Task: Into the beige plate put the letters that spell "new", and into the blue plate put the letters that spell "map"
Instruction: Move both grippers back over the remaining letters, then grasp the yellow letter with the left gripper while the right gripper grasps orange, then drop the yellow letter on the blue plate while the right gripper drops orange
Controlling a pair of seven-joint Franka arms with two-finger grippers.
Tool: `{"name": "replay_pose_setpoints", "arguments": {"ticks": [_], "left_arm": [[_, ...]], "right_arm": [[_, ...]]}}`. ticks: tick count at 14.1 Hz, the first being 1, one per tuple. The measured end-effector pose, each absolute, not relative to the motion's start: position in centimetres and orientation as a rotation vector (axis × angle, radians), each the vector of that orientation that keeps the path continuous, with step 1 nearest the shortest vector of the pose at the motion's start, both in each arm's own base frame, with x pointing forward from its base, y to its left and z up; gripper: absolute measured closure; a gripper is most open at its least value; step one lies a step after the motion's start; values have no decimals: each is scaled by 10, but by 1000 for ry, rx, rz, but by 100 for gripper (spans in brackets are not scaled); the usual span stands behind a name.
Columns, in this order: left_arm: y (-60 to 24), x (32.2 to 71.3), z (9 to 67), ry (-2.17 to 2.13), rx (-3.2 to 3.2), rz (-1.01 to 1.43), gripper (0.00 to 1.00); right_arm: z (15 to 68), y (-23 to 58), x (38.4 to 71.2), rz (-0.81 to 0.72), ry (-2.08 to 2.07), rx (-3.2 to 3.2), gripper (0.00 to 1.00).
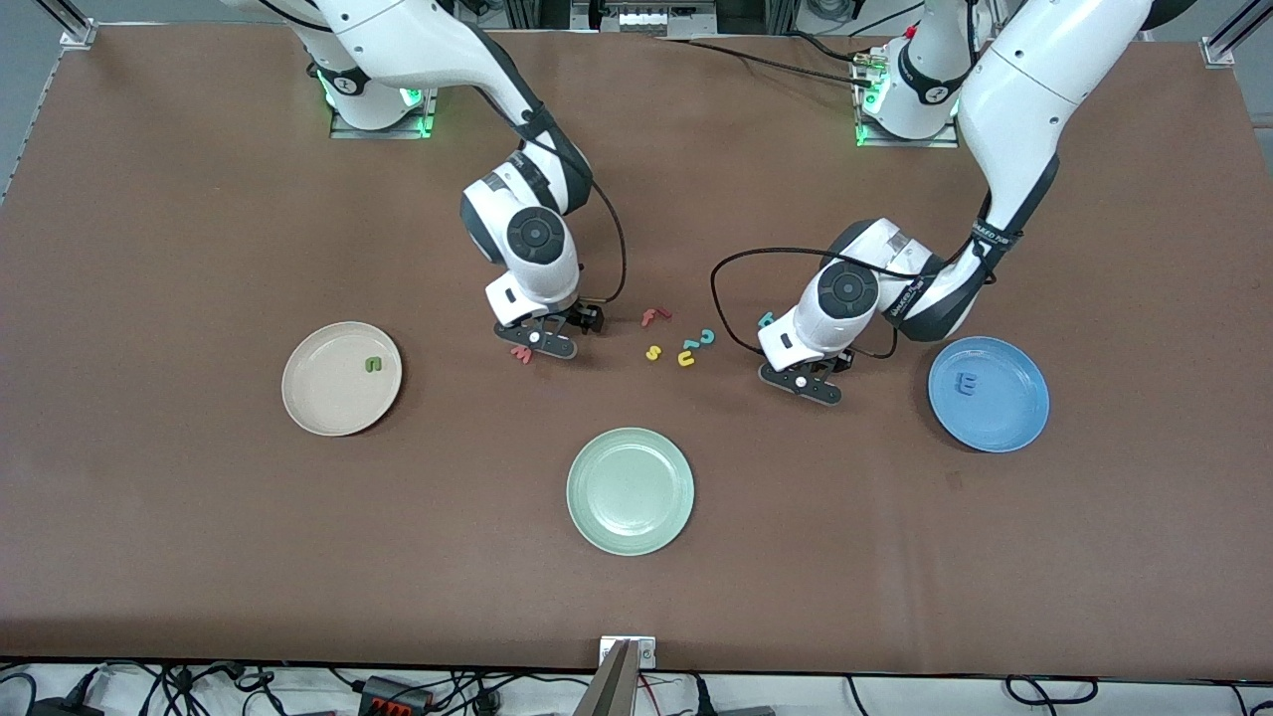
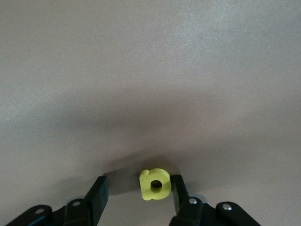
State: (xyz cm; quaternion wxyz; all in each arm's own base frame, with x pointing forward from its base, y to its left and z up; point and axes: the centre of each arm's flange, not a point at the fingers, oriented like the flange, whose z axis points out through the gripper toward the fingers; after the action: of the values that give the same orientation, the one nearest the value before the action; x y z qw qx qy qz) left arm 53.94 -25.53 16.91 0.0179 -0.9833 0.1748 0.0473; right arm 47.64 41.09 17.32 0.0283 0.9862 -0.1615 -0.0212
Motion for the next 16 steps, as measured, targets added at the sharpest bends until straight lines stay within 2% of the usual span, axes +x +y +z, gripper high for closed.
{"name": "replay_pose_setpoints", "arguments": {"ticks": [1, 2, 4, 5, 6, 7, 8, 12, 13, 16], "left_arm": [[-257, 539, 170, 547, -3056, 143, 48], [-257, 539, 170, 550, -3055, 142, 48], [-258, 540, 172, 554, -3055, 134, 66], [-258, 540, 173, 557, -3052, 130, 72], [-257, 542, 174, 556, -3050, 127, 72], [-254, 544, 176, 559, -3041, 132, 72], [-248, 547, 180, 568, -3022, 148, 72], [-185, 579, 232, 666, -2897, 247, 72], [-162, 586, 243, 697, -2874, 274, 72], [-89, 601, 254, 791, -2858, 326, 72]], "right_arm": [[169, 416, 472, -56, -556, 3040, 4], [166, 421, 468, -55, -604, 3037, 7], [166, 426, 465, -57, -665, 3030, 11], [167, 426, 465, -58, -689, 3026, 11], [167, 426, 465, -58, -710, 3024, 15], [167, 427, 465, -59, -722, 3022, 15], [168, 428, 465, -57, -729, 3024, 21], [176, 430, 466, -49, -745, 3030, 67], [176, 429, 466, -50, -746, 3030, 71], [177, 426, 470, -43, -757, 3030, 71]]}}
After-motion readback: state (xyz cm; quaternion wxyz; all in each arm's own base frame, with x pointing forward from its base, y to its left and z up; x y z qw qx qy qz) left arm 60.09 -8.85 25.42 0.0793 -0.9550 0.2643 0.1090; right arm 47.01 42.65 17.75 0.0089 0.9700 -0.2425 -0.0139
